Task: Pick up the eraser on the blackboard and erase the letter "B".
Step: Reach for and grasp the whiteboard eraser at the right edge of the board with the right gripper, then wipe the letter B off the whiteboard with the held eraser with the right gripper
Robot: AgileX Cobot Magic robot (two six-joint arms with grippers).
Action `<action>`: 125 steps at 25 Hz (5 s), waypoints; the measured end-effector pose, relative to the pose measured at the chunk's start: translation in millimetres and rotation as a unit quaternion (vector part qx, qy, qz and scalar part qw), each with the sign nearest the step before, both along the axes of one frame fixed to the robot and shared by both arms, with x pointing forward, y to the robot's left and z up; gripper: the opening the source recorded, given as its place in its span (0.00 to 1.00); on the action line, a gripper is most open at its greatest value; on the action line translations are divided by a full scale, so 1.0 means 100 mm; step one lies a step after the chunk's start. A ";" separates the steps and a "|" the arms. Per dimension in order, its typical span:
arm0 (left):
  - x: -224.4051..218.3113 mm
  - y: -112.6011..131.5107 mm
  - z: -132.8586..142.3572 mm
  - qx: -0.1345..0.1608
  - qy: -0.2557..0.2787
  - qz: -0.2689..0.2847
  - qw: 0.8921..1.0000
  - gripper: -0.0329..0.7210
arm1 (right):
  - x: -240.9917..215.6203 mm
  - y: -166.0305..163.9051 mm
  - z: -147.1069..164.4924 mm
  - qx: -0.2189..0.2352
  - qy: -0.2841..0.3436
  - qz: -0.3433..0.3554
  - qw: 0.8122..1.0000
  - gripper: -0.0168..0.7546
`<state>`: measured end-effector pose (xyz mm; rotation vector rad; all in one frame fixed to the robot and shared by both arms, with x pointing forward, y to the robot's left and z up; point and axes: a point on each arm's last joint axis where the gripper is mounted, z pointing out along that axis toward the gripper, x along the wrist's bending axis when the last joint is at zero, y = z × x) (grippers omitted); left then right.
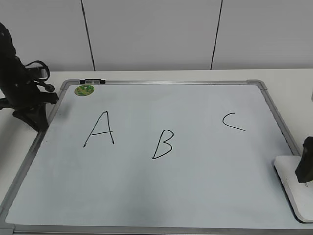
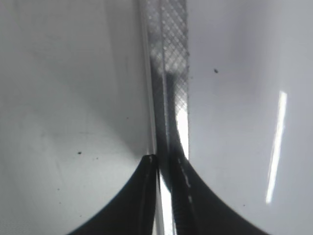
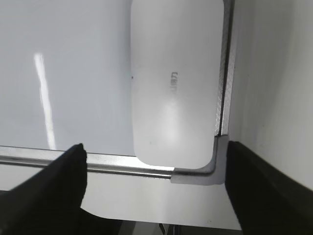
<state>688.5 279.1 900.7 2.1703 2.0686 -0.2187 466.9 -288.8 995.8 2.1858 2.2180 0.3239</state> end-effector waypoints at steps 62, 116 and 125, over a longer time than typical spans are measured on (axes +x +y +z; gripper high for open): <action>0.00 -0.03 0.00 -0.018 0.001 0.009 1.000 0.22 | 0.88 0.40 -0.21 0.015 0.043 0.055 0.997 0.71; 0.00 0.00 -0.01 -0.001 0.001 0.000 1.000 0.11 | 2.20 1.76 -0.67 -0.039 0.031 0.195 0.979 0.71; 0.00 0.00 -0.01 -0.001 0.001 0.000 1.000 0.11 | 2.25 1.81 -0.73 -0.043 0.051 0.201 0.977 0.71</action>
